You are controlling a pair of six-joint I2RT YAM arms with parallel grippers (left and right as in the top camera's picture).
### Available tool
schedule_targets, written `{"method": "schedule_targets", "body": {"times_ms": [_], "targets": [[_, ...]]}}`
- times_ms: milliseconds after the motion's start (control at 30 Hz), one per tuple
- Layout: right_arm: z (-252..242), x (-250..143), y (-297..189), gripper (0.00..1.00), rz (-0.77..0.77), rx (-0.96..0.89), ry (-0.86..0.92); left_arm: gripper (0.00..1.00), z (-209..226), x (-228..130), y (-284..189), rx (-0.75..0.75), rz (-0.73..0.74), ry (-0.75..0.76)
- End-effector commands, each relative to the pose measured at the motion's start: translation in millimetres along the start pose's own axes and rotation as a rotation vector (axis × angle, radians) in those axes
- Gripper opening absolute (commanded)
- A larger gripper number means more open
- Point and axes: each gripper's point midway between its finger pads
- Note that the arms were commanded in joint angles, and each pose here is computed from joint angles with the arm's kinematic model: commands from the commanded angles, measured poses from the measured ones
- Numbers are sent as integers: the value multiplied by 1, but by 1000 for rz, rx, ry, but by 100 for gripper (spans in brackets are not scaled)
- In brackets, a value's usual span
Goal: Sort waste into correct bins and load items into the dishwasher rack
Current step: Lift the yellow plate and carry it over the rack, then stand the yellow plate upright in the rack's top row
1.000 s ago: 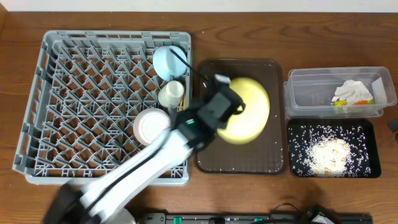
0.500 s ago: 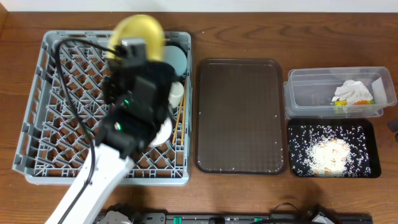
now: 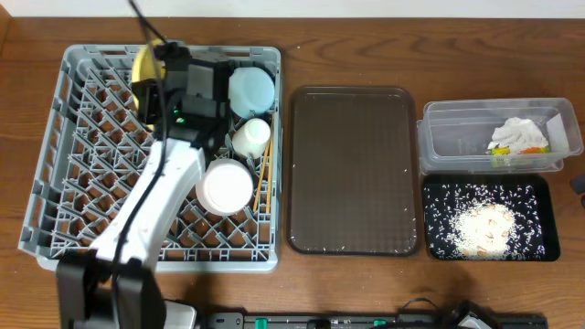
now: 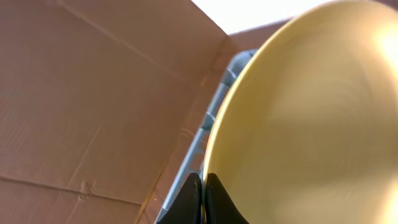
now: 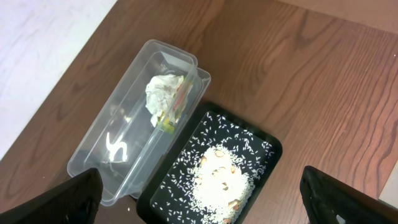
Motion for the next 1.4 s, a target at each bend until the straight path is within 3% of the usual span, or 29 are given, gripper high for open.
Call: {"method": "schedule_targets", "body": {"times_ms": [0,367,467,567,633,700,800,967,1067,1367], "targets": [[-3,2,0,99,-6,-8,20,6,-10,0,0,1,2,65],[-3,2,0,99,-6,-8,20,7,-55,20,-45,-89,-112,140],[-3,2,0,99,-6,-8,20,9,-81,24,-66,-201,-169,192],[-3,2,0,99,-6,-8,20,17,-119,19,-90,-389,-214,274],[-3,2,0,99,-6,-8,20,34,-135,14,-103,-476,-221,284],[-3,2,0,99,-6,-8,20,41,-141,11,-111,-511,-216,262],[-3,2,0,99,-6,-8,20,54,-143,11,-115,-523,-207,211],[-3,2,0,99,-6,-8,20,66,-123,18,-123,-547,-196,13],[-3,2,0,99,-6,-8,20,68,-103,26,-137,-622,-227,-84],[-3,2,0,99,-6,-8,20,82,1,34,-148,-828,-286,-529]]}}
Point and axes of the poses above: each gripper's point midway between its finger pads, its own y axis out along the fingers, its own z axis along the line the jaws close on, x = y × z, and after that the axes turned 11 degrees about y, right-handed
